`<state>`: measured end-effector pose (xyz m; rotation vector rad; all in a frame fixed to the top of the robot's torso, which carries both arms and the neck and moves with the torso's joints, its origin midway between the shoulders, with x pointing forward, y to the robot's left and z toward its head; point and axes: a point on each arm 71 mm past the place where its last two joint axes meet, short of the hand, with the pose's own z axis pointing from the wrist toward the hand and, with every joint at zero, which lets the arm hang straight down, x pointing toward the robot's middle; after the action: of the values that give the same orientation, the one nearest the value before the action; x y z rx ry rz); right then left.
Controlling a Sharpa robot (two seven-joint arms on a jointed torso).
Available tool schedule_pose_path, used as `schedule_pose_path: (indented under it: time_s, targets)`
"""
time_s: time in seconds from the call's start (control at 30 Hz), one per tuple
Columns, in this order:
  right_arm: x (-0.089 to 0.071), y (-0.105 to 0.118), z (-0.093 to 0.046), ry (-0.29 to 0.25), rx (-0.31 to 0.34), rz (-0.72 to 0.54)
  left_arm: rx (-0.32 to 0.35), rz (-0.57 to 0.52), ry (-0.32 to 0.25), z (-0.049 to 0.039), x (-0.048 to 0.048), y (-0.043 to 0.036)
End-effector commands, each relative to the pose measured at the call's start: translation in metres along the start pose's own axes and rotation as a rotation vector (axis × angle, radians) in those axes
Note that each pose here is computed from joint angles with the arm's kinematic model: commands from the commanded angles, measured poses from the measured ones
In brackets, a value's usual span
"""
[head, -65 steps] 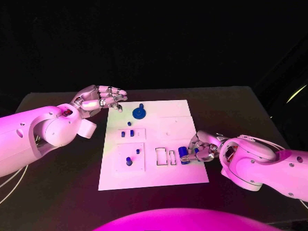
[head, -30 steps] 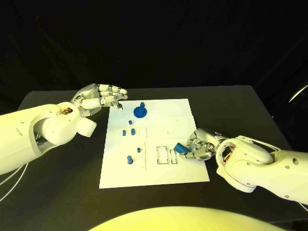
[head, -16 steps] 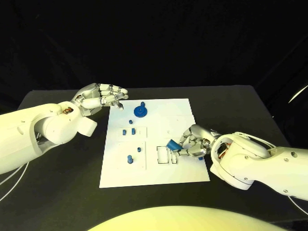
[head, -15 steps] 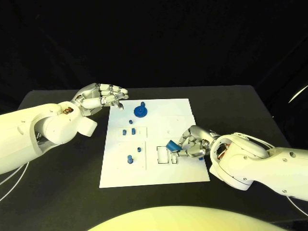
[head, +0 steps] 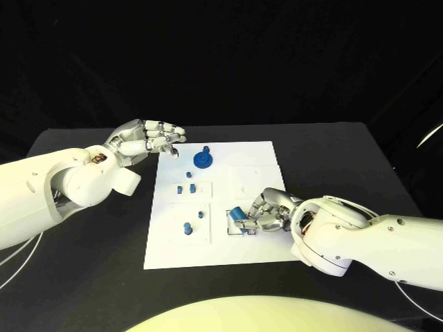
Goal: Assemble the parts on the task board
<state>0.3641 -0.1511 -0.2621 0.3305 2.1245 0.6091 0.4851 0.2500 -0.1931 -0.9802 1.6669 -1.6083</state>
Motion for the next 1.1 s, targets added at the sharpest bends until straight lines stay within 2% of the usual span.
schedule_pose_path:
  time_s: [0.03, 0.3, 0.63, 1.1]
  targets:
    - [0.0018, 0.0000, 0.0019, 0.013, 0.012, 0.007, 0.005, -0.012, 0.019, 0.0007, 0.0025, -0.0007]
    - [0.0058, 0.0033, 0.0064, 0.042, 0.014, -0.005, 0.004, -0.012, 0.018, 0.0004, 0.0022, -0.0007]
    - [0.0024, -0.0001, 0.0103, 0.013, 0.029, -0.019, 0.003, -0.012, 0.016, -0.0001, 0.0019, -0.0008]
    - [0.0025, 0.0030, 0.0077, 0.012, -0.012, -0.055, 0.002, -0.011, 0.013, -0.0010, 0.0011, -0.0008]
